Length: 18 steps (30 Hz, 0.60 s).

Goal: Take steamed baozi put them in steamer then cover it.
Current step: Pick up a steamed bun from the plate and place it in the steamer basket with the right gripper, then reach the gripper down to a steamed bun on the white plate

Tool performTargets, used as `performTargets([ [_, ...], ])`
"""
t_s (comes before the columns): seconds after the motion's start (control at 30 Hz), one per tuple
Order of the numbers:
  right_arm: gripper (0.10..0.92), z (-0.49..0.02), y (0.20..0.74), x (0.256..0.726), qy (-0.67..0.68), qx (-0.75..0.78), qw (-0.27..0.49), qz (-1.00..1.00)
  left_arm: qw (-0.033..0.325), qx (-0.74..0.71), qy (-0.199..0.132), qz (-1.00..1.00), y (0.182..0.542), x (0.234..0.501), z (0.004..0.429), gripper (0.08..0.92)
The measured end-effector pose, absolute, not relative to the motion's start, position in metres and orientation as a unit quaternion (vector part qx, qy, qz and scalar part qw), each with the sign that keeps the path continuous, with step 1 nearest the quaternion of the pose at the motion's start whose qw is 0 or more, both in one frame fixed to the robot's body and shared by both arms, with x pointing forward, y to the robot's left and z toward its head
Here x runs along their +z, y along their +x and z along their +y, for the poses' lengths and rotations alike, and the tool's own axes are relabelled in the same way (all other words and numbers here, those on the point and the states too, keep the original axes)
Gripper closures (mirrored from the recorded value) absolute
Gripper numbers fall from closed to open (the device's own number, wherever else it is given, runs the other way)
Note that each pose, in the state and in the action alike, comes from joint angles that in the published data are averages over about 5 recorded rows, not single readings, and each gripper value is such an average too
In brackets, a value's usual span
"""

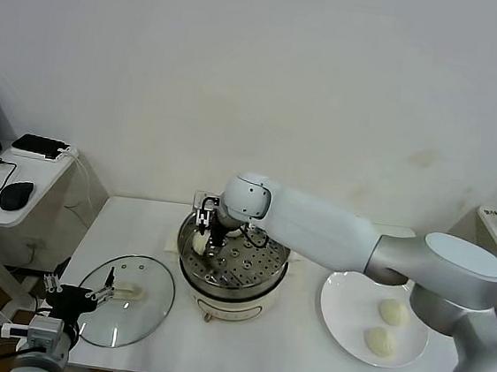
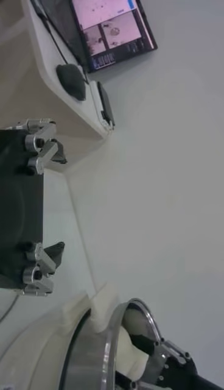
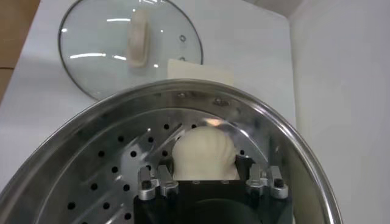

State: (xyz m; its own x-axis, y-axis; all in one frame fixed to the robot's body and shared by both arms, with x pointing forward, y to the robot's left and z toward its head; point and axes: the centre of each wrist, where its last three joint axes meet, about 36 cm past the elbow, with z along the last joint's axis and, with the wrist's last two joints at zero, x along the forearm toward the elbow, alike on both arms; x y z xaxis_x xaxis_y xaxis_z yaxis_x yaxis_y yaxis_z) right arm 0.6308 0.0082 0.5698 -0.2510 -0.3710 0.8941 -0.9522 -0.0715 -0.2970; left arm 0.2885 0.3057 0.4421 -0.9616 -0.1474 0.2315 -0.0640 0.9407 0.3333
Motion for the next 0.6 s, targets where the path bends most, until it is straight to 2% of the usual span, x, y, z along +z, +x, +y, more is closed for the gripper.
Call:
performTargets([
  [0.13, 0.204, 0.001, 0.632, 0.582, 0.542, 0.502, 0.29, -0.608, 0.128, -0.165, 0.054, -0.977, 0.289, 0.442, 0.306, 0.177],
  [0.3, 0.2, -0.02, 0.636, 0.61, 0.548, 0.517, 0.28, -0.595, 0.127, -0.166, 0.051, -0.976, 0.291, 0.442, 0.306, 0.177],
  [0.6, 0.2, -0.107, 0.637, 0.661, 0.544, 0.549, 0.267, -0.576, 0.127, -0.168, 0.046, -0.977, 0.294, 0.443, 0.306, 0.177],
])
